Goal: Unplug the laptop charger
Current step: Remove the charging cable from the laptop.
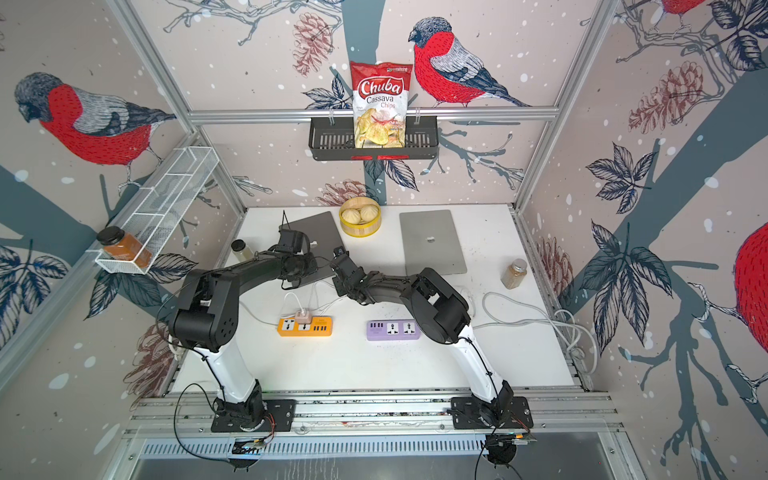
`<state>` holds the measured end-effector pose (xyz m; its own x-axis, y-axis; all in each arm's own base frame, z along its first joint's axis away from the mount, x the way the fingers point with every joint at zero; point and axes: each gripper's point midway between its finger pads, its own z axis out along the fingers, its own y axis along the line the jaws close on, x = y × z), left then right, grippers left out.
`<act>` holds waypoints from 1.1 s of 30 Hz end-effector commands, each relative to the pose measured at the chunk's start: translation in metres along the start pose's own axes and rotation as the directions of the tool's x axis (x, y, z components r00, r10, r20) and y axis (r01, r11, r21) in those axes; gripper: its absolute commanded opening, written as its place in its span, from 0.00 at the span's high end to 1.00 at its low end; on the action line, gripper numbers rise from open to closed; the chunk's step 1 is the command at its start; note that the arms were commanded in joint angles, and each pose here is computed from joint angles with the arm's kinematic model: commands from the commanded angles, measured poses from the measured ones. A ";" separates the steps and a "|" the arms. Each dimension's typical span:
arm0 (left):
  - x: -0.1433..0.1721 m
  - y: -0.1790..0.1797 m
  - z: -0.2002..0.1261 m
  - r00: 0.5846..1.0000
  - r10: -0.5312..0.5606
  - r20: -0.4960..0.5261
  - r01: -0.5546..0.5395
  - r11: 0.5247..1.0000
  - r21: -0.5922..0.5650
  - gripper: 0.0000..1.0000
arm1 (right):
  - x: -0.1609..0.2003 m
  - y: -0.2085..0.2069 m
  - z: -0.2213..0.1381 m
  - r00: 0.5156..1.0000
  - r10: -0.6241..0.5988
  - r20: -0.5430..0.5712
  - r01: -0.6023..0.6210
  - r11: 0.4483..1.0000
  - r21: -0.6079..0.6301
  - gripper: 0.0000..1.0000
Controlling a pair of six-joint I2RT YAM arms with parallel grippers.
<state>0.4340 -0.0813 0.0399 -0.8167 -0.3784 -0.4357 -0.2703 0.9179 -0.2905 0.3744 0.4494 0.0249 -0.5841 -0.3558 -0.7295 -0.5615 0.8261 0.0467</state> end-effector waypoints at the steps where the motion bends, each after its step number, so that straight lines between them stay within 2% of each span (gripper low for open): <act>1: 0.007 0.005 0.001 0.999 0.017 -0.030 -0.018 1.000 -0.011 0.69 | 0.001 -0.002 0.003 1.000 0.015 -0.001 -0.015 1.000 0.019 0.76; 7: 0.010 0.007 0.003 0.999 0.013 -0.035 -0.014 1.000 -0.018 0.69 | 0.003 -0.004 0.003 1.000 0.016 -0.009 -0.016 0.999 0.031 0.87; 13: 0.011 0.010 0.004 0.999 0.005 -0.034 -0.006 1.000 -0.028 0.69 | 0.005 -0.002 0.000 1.000 0.013 -0.013 -0.013 0.999 0.030 0.94; 26: 0.013 0.013 0.011 0.999 -0.012 -0.043 0.011 0.999 -0.046 0.70 | 0.014 0.004 -0.009 0.999 0.015 -0.031 -0.014 0.999 0.030 0.98; 33: 0.014 0.018 0.014 0.999 -0.017 -0.045 0.015 0.998 -0.059 0.69 | 0.013 -0.012 -0.013 0.998 0.042 -0.038 -0.040 0.998 0.050 0.98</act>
<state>0.4453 -0.0800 0.0365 -0.7952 -0.3880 -0.4659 -0.2698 0.9146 -0.3013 0.3671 0.4369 0.0245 -0.6071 -0.3360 -0.7201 -0.5191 0.8538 0.0393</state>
